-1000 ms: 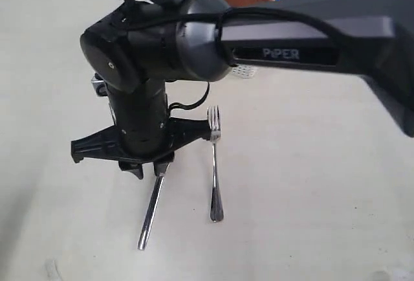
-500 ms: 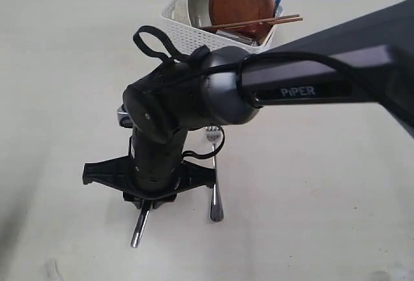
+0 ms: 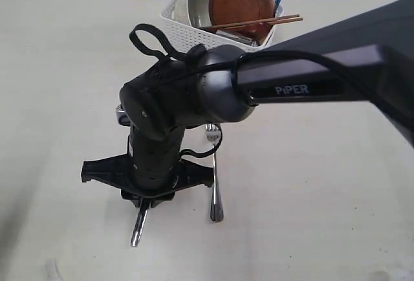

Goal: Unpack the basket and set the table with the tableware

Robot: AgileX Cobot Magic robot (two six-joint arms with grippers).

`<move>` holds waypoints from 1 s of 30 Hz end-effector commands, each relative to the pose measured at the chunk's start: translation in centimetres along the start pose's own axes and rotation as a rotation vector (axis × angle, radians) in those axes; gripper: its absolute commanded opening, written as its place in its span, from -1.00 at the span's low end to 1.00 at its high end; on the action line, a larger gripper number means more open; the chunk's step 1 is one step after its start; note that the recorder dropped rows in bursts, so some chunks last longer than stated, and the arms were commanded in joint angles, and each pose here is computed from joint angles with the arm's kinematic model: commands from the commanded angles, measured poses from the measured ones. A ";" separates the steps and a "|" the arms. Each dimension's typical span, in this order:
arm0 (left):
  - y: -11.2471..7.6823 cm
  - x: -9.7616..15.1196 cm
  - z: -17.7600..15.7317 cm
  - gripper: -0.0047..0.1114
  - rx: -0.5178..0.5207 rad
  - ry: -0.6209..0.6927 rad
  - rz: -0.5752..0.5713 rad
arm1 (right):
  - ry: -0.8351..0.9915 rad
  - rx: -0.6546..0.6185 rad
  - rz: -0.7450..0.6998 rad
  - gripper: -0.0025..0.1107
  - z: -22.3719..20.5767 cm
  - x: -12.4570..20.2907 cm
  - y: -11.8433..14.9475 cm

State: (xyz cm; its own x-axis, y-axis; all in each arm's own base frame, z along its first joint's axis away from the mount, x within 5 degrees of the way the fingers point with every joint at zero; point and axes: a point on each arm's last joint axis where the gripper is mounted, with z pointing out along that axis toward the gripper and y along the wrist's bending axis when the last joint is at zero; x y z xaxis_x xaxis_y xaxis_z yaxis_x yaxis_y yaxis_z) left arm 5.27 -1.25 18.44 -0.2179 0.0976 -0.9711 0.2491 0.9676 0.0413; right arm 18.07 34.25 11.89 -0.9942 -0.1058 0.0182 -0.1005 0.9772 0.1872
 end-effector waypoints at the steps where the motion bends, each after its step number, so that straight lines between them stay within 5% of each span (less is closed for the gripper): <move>1: 0.0 0.0 0.0 -0.92 0.005 -0.001 0.004 | 0.046 0.108 0.000 -0.27 1.6 -0.2 -1.6; 5: 0.0 0.0 0.0 -0.92 0.005 -0.001 0.004 | 0.043 0.110 -0.003 -0.05 1.6 -0.2 -1.6; 13: 0.0 0.0 0.0 -0.92 0.005 -0.001 0.004 | 0.038 0.112 -0.035 -0.83 1.6 -0.3 -1.6; 16: 0.0 0.0 0.0 -0.92 0.005 -0.001 0.004 | 0.030 0.125 -0.042 -0.96 1.6 -0.7 -1.9; 30: 0.0 0.0 0.0 -0.92 0.005 -0.001 0.004 | -0.038 0.152 0.016 -0.96 -1.6 -3.3 -4.1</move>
State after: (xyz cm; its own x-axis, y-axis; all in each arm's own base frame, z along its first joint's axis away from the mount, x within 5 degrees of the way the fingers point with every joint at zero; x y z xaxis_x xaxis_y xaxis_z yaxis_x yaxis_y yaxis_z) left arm 5.27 -1.25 18.44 -0.2179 0.0976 -0.9711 0.2491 0.9676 0.0413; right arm 21.38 31.42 12.42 -0.9977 -0.0680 -0.0064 -0.0683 0.9929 0.0970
